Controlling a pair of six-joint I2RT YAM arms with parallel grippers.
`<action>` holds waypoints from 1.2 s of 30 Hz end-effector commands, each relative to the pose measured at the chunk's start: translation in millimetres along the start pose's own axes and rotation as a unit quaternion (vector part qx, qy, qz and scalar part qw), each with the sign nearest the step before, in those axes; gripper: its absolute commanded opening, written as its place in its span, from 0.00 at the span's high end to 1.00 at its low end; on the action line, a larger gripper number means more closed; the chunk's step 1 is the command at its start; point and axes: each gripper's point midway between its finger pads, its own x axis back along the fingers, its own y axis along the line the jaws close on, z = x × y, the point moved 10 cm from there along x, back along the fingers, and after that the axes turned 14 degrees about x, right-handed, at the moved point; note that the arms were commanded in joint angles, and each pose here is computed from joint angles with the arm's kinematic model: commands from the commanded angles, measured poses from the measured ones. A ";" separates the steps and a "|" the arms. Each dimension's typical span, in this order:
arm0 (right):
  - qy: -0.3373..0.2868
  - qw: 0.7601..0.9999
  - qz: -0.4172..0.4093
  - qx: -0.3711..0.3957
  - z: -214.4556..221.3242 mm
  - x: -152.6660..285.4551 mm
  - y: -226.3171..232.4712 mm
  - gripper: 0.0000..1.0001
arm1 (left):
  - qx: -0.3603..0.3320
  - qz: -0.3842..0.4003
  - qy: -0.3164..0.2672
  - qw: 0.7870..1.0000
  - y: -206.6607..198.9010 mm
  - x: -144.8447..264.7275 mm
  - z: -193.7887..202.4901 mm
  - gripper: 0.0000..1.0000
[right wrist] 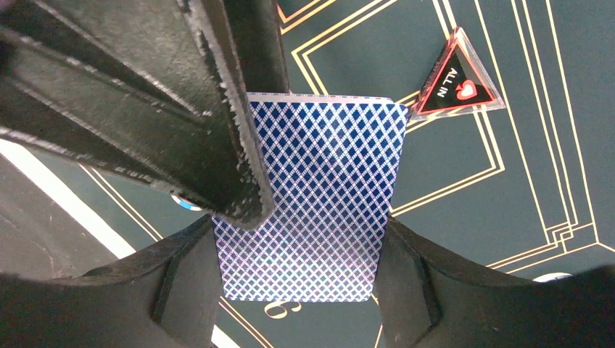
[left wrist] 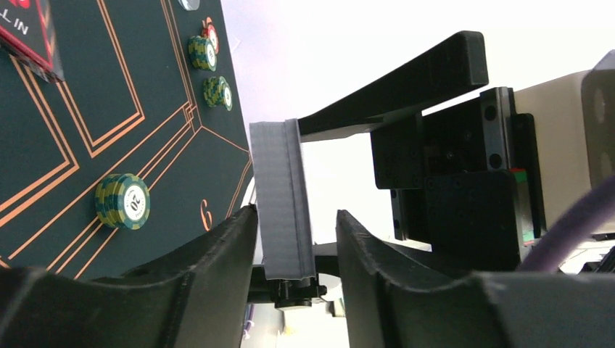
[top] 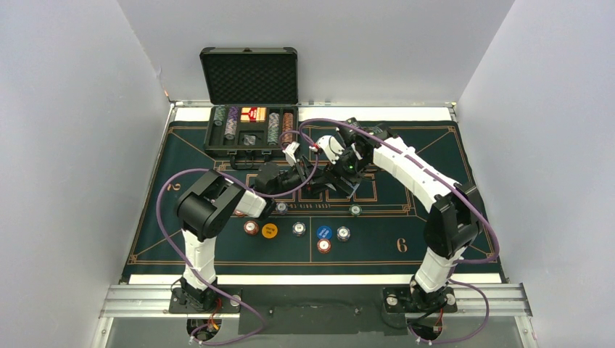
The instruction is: Distribute texas hold em gaming equipment
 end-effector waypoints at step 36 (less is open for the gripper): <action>-0.471 0.838 -0.140 -0.238 -1.0 99.5 44.4 0.05 | -0.147 0.197 -0.199 0.949 -90.8 76.6 64.7 1.00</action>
